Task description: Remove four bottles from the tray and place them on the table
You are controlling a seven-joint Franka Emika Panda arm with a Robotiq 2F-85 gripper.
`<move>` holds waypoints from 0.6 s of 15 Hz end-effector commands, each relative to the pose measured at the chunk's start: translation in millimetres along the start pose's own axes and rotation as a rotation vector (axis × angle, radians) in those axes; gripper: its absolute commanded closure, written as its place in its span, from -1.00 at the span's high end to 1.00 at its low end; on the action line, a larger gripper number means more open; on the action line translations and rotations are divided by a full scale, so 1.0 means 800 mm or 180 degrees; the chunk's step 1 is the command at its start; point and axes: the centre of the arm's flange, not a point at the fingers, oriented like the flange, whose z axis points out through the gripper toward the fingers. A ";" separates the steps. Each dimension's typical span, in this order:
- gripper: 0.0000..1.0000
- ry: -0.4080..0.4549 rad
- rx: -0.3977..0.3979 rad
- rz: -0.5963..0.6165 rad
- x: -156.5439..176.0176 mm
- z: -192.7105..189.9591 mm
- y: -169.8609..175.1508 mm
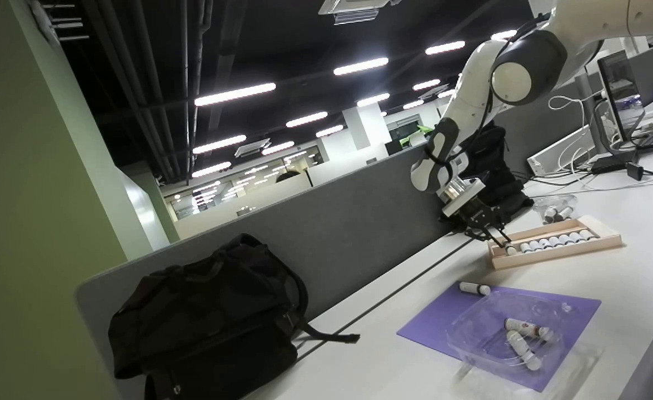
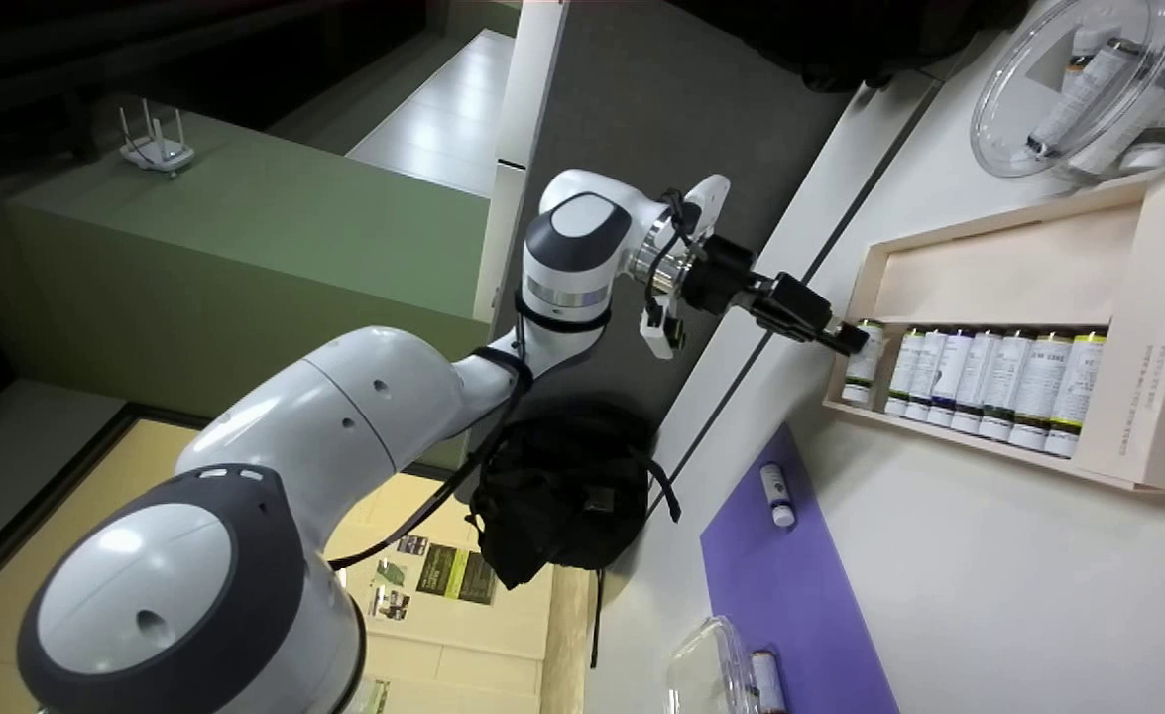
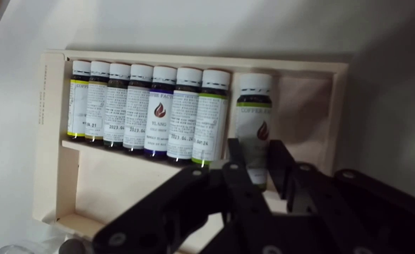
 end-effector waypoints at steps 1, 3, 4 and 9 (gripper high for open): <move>-0.88 0.0035 0.0349 -0.0091 -0.015 -0.072 0.023; -0.88 0.0059 0.0532 -0.0171 -0.022 -0.098 0.029; -0.88 0.0083 0.0633 -0.0234 -0.028 -0.105 0.029; -0.88 0.0291 0.1032 -0.0917 -0.066 -0.103 -0.005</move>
